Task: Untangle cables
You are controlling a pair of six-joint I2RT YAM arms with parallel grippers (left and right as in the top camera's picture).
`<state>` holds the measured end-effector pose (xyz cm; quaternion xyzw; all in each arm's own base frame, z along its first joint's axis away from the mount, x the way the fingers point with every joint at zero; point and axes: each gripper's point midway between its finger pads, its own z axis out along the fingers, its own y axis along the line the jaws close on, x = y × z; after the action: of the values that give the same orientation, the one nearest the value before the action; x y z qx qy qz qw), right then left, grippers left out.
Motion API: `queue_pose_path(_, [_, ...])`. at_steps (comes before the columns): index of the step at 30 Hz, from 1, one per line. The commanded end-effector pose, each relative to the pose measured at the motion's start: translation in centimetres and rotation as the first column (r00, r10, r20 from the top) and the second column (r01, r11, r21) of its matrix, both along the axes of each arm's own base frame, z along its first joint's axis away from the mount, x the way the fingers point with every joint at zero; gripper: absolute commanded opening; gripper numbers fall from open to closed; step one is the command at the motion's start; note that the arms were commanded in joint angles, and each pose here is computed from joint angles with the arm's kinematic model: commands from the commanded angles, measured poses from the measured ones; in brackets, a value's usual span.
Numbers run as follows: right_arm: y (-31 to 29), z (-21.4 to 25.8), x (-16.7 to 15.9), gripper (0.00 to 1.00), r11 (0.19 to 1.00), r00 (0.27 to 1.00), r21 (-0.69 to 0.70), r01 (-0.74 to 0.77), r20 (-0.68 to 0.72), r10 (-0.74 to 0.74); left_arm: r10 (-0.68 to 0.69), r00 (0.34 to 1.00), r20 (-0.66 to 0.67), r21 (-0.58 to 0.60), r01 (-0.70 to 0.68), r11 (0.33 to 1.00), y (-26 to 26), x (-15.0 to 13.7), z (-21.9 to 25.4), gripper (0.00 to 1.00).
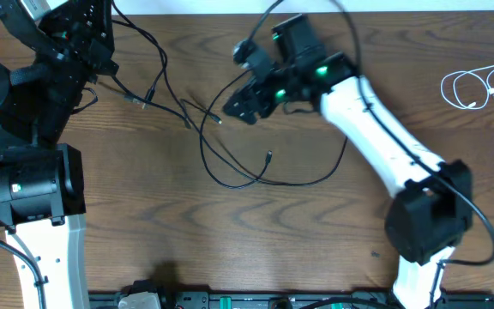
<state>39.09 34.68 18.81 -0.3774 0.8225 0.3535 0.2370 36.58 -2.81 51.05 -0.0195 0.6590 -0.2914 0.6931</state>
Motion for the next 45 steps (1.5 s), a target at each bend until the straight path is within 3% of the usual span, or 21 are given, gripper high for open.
queue_pose_path(1, [2.7, -4.1, -2.1, 0.79, 0.998, 0.994, -0.016, -0.059, -0.097, 0.058, -0.012, 0.999, 0.034, -0.002, 0.013, 1.000, -0.2, -0.7, 1.3, 0.08])
queue_pose_path(10, [6.6, -9.1, -5.1, 0.74, 0.989, 0.962, 0.018, -0.149, -0.227, 0.149, -0.012, 0.999, 0.033, -0.001, 0.012, 1.000, -0.2, -0.7, 1.3, 0.08])
queue_pose_path(14, [6.8, -9.6, -5.2, 0.61, 0.989, 0.964, 0.003, -0.148, -0.222, 0.145, -0.012, 0.999, 0.032, -0.002, 0.012, 1.000, -0.2, -0.7, 1.3, 0.08])
queue_pose_path(17, [6.3, -10.1, -4.2, 0.41, 0.994, 0.973, -0.039, -0.103, -0.210, 0.093, -0.012, 1.000, 0.022, -0.003, 0.012, 1.000, -0.2, -0.6, 1.1, 0.08])
queue_pose_path(19, [5.3, -10.5, -3.1, 0.19, 0.996, 0.978, -0.068, -0.056, -0.206, 0.041, -0.012, 1.000, 0.016, -0.004, 0.012, 1.000, -0.2, -0.6, 0.9, 0.08])
queue_pose_path(20, [4.7, -10.4, -2.6, 0.02, 0.996, 0.978, -0.073, -0.040, -0.207, 0.024, -0.012, 1.000, 0.011, -0.005, 0.012, 1.000, -0.2, -0.6, 0.8, 0.08])
queue_pose_path(25, [0.4, -8.7, 0.5, 0.01, 0.994, 0.975, -0.089, 0.063, -0.207, -0.080, 0.001, 1.000, -0.005, -0.008, -0.001, 1.000, 0.3, -0.5, 0.5, 0.08])
queue_pose_path(29, [-6.1, -5.6, 4.1, 0.01, 0.961, 0.958, -0.147, 0.234, -0.133, -0.254, 0.019, 1.000, -0.010, -0.009, -0.019, 1.000, 0.9, -0.5, 0.3, 0.08])
queue_pose_path(32, [-13.9, -1.6, 6.6, 0.01, 0.878, 0.893, -0.202, 0.433, -0.037, -0.449, 0.036, 0.999, -0.024, -0.011, -0.036, 0.999, 1.5, -0.4, 0.0, 0.08])
queue_pose_path(35, [-21.1, 1.8, 7.4, 0.01, 0.757, 0.781, -0.227, 0.613, 0.026, -0.624, 0.048, 0.998, -0.031, -0.012, -0.048, 0.999, 2.0, -0.3, -0.1, 0.08])
queue_pose_path(44, [-35.7, 7.9, 4.9, 0.01, 0.472, 0.494, -0.202, 0.858, 0.076, -0.866, 0.086, 0.996, -0.035, -0.009, -0.087, 0.996, 3.4, -0.3, -0.2, 0.08])
queue_pose_path(45, [-38.6, 8.0, 4.2, 0.01, 0.382, 0.407, -0.220, 0.898, 0.081, -0.910, 0.102, 0.994, -0.043, -0.004, -0.102, 0.995, 3.8, -0.3, -0.5, 0.08])
